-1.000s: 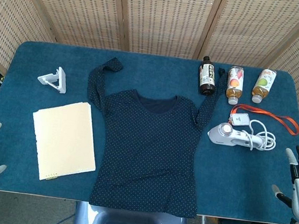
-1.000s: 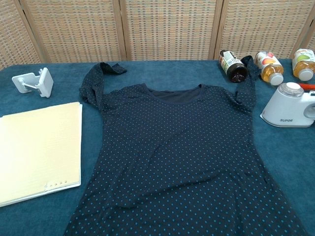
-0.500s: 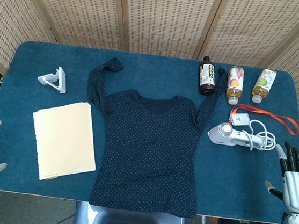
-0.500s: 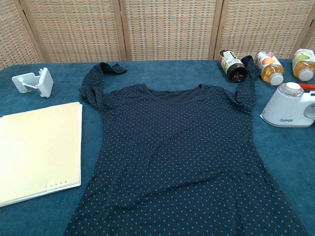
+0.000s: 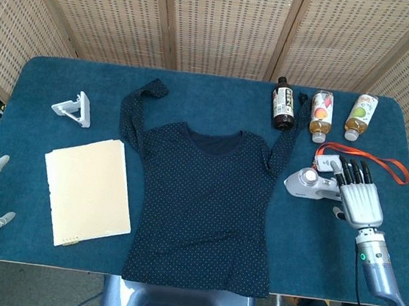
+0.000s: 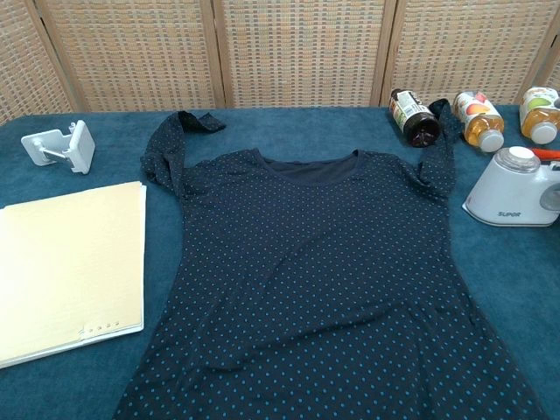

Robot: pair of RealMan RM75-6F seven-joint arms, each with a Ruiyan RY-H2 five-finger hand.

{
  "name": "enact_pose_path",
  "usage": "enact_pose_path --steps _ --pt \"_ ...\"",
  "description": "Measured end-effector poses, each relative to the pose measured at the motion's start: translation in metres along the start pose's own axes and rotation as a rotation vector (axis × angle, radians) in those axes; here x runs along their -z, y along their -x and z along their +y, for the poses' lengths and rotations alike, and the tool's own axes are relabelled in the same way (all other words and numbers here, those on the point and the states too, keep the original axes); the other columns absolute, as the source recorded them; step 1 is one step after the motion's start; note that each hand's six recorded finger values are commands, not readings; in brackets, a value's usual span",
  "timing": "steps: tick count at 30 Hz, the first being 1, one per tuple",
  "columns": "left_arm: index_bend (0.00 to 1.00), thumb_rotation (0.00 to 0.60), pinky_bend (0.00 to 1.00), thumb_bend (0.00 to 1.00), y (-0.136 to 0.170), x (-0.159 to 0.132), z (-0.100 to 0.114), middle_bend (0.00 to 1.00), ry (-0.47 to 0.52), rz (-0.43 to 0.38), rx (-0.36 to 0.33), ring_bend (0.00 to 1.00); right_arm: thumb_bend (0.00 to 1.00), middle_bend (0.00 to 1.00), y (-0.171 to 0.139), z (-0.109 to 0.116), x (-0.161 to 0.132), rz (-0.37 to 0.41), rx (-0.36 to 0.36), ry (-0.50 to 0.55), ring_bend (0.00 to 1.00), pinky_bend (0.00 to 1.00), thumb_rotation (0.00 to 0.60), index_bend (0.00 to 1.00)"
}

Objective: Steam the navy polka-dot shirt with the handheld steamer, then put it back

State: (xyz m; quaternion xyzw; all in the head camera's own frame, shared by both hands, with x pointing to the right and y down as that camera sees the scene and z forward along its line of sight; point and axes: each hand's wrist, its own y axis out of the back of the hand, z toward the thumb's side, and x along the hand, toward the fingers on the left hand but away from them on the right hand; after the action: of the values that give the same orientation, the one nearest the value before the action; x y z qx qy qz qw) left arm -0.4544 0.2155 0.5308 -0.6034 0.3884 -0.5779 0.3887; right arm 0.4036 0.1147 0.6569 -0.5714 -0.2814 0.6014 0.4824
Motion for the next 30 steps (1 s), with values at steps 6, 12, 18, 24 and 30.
enact_pose_path --steps 6,12,18,24,30 --pt "0.0 0.6 0.0 0.0 -0.009 0.004 -0.006 0.0 -0.001 0.028 0.025 0.0 0.41 0.0 0.023 -0.022 -0.003 -0.018 -0.042 -0.036 0.0 0.0 0.6 0.02" --pt "0.0 0.6 0.0 0.0 -0.017 0.004 -0.009 0.0 -0.003 0.04 0.038 0.0 0.42 0.0 0.037 -0.035 -0.008 -0.022 -0.05 -0.055 0.0 0.0 0.6 0.03" --pt "0.0 0.6 0.0 0.0 -0.02 0.005 -0.01 0.0 -0.002 0.047 0.044 0.0 0.43 0.0 0.044 -0.043 -0.006 -0.033 -0.056 -0.093 0.0 0.0 0.6 0.03" --pt "0.0 0.6 0.0 0.0 -0.02 0.005 -0.011 0.0 -0.002 0.044 0.045 0.0 0.46 0.0 0.047 -0.049 -0.003 -0.041 -0.062 -0.108 0.0 0.0 0.6 0.0" --pt "0.0 0.6 0.0 0.0 -0.019 0.003 -0.011 0.0 -0.002 0.039 0.042 0.0 0.51 0.0 0.054 -0.055 0.0 -0.047 -0.078 -0.148 0.0 0.0 0.6 0.0"
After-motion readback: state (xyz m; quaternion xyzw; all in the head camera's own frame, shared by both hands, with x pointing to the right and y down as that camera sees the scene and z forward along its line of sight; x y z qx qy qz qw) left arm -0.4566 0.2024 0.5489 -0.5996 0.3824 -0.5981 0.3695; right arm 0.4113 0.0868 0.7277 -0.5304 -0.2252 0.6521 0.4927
